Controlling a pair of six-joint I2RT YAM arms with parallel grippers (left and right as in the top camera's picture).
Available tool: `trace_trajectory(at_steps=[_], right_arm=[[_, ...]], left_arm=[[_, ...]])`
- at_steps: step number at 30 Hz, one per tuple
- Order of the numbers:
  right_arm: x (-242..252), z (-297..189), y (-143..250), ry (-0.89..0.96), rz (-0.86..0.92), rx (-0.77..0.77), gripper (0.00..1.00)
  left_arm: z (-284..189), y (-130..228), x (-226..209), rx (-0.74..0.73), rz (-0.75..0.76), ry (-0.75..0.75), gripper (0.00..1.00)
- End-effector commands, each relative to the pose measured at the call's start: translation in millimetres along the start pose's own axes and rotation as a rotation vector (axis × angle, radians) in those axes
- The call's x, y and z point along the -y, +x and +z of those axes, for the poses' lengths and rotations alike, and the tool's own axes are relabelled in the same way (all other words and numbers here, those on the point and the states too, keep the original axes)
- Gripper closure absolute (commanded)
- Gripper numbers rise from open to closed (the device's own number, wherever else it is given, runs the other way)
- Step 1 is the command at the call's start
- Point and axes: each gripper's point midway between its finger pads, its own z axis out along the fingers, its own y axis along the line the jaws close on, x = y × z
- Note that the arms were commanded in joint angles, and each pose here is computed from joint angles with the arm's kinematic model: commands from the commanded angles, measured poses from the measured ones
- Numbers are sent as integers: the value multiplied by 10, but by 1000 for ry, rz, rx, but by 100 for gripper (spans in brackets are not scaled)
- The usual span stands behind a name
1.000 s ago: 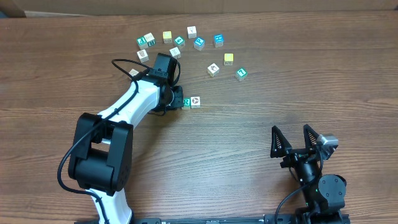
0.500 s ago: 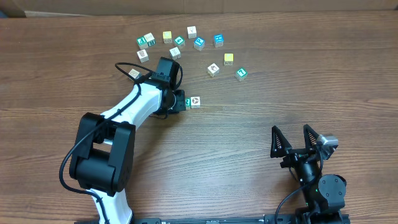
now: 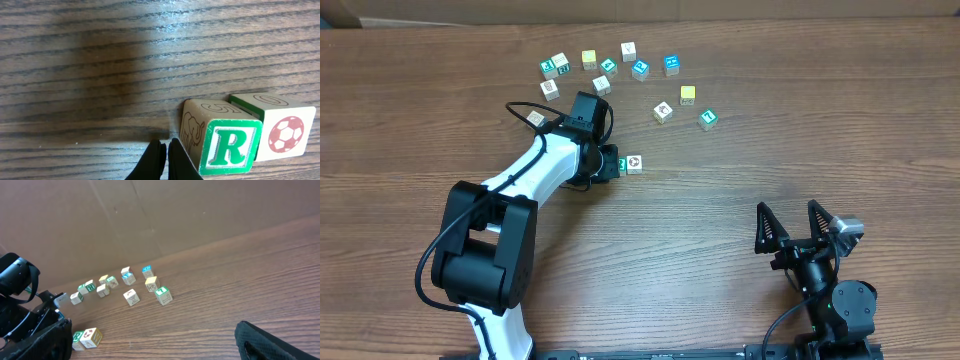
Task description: Form a horizontal line
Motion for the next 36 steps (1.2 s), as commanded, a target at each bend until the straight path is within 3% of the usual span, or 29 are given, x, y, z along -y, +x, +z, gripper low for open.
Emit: trace_trajectory(at_steps=[1, 36], right_arm=[[2, -6, -27, -2, 2, 15, 0], [2, -6, -27, -1, 2, 15, 0]], left_arm=[[-5, -70, 52, 16, -14, 15, 96], [-6, -111, 72, 32, -12, 24, 96]])
